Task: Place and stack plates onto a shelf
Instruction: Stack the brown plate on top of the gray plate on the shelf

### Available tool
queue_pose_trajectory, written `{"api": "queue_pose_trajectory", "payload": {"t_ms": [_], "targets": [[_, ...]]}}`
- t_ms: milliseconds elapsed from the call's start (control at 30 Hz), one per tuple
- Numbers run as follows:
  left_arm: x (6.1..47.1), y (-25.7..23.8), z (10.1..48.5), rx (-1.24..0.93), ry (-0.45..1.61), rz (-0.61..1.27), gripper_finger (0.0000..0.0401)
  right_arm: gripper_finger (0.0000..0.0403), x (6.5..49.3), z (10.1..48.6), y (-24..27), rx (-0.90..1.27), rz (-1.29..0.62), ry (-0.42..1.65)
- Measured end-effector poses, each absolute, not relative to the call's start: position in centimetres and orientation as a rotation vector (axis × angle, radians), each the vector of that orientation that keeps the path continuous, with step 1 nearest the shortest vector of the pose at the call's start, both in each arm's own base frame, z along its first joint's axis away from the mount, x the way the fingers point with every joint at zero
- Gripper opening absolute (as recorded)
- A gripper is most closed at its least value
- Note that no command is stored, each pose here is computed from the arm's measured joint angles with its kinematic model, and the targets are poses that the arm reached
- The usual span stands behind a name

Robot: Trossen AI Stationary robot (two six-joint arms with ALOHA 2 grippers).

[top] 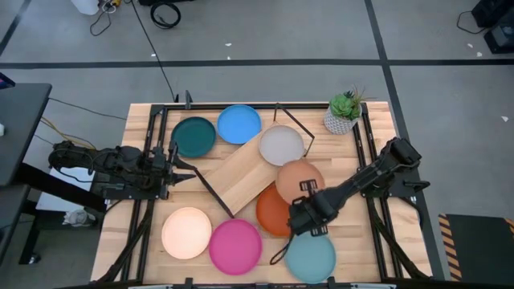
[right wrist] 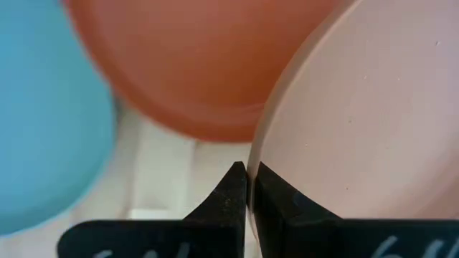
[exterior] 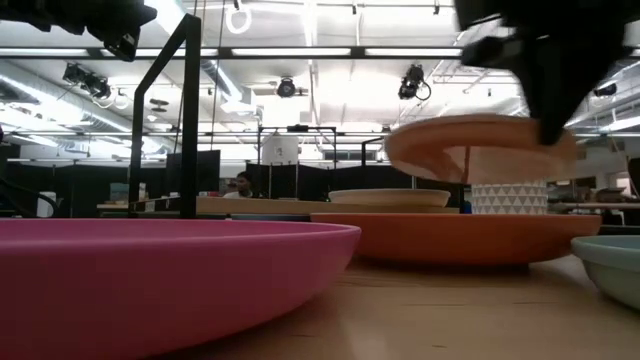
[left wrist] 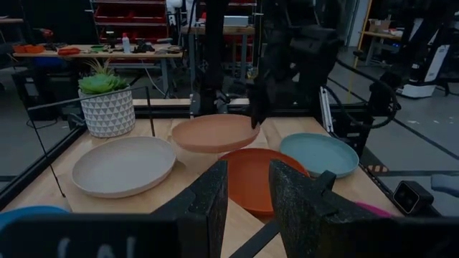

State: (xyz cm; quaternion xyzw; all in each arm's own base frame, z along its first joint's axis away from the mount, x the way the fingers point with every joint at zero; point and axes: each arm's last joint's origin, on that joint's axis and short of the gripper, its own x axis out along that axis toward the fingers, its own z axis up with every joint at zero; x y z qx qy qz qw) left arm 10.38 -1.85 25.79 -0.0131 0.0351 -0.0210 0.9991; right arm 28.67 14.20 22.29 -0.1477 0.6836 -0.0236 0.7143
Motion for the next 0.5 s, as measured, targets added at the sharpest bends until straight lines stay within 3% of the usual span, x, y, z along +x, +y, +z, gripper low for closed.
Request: {"api": "queue_pose_trajectory", "payload": {"t_ms": [500], "targets": [[10.4, -1.9, 25.9, -0.055, 0.065, -0.041, 0.011, 0.0016, 33.3, 23.1, 3.1, -0.418, 0.034, 1.477]]}}
